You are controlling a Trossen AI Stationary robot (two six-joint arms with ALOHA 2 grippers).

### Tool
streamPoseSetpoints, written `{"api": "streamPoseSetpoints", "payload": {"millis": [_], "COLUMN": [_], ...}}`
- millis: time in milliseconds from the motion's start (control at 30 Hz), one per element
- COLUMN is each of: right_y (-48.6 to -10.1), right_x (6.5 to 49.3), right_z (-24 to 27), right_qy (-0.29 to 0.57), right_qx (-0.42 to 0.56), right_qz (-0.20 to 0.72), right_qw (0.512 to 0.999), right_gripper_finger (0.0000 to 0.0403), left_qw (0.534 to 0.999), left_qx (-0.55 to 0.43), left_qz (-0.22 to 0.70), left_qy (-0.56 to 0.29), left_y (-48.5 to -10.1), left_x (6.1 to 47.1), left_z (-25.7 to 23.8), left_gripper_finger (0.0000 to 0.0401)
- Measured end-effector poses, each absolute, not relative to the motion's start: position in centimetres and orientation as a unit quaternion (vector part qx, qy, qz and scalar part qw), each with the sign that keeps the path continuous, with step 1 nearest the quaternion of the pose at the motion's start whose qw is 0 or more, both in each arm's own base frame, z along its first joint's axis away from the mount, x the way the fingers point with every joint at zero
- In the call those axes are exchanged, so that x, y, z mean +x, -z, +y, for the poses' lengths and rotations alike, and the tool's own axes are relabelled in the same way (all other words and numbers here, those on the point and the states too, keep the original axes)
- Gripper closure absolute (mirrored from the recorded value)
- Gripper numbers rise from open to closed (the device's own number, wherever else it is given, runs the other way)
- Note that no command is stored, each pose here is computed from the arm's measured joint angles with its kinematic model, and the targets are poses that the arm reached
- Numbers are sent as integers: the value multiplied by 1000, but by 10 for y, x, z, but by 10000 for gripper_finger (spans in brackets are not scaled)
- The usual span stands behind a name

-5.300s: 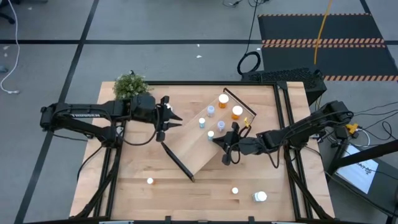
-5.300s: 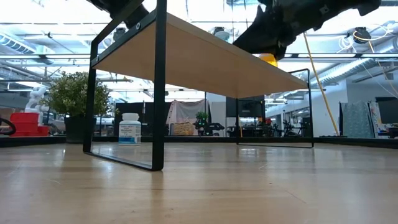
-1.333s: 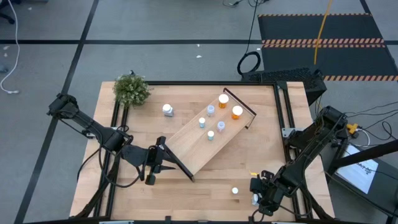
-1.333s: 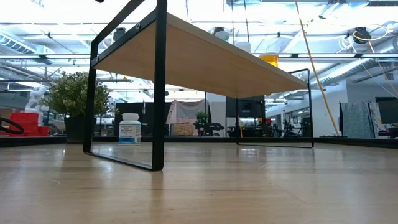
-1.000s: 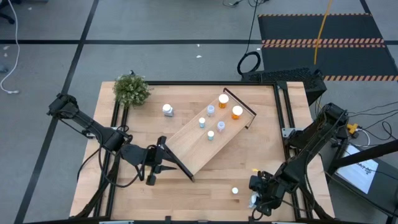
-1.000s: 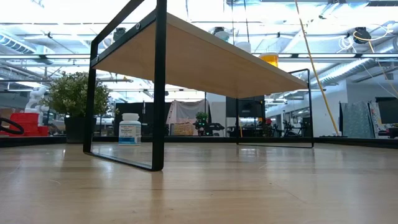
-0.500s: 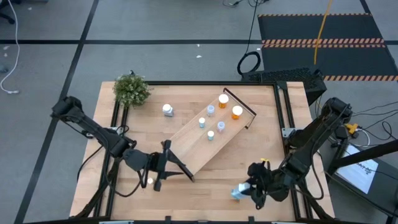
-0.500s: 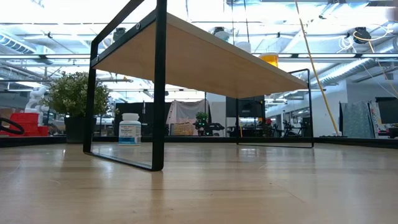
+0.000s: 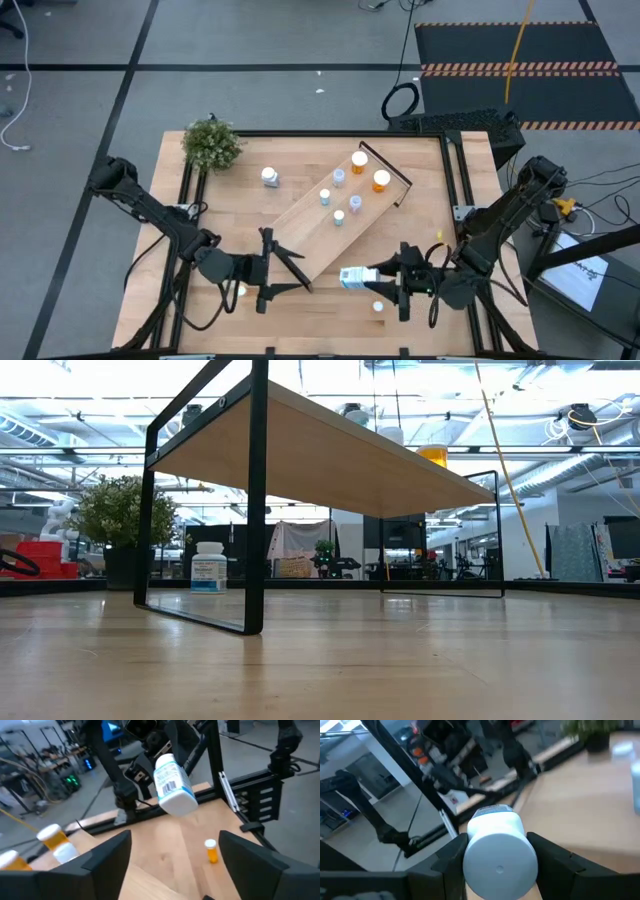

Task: Pick and place medicine bottles onto shelf by color
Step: Put the bottom white pill bottle on the shelf

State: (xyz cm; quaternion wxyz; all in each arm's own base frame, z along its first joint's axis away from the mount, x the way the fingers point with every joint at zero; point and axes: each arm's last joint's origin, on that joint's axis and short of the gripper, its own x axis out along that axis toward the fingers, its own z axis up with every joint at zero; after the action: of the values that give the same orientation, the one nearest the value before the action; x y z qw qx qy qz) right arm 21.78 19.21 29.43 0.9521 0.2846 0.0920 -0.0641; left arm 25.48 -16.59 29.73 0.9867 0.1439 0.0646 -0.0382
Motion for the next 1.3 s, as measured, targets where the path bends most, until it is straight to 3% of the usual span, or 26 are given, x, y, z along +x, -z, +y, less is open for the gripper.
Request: {"api": "streamPoseSetpoints", "payload": {"millis": [300, 467, 567, 900, 1300], "right_y": [-304, -312, -315, -308, -303], "right_x": [237, 245, 249, 261, 279], "right_z": [172, 163, 159, 149, 145], "right_qy": [88, 94, 101, 114, 82], "right_qx": [240, 216, 203, 193, 213], "right_qz": [51, 17, 7, 14, -2], "right_qw": [966, 972, 974, 974, 974], "right_gripper_finger": [216, 216, 216, 215, 215], "left_qw": [972, 947, 925, 873, 855], "left_qx": [234, 314, 357, 425, 456], "left_qz": [21, 43, 68, 133, 152], "left_qy": [32, -51, -113, -197, -195], "left_y": [-304, -309, -310, -310, -305], "left_x": [252, 271, 285, 319, 325], "left_z": [-181, -191, -196, -190, -183], "left_gripper_finger": [32, 4, 3, 6, 6]}}
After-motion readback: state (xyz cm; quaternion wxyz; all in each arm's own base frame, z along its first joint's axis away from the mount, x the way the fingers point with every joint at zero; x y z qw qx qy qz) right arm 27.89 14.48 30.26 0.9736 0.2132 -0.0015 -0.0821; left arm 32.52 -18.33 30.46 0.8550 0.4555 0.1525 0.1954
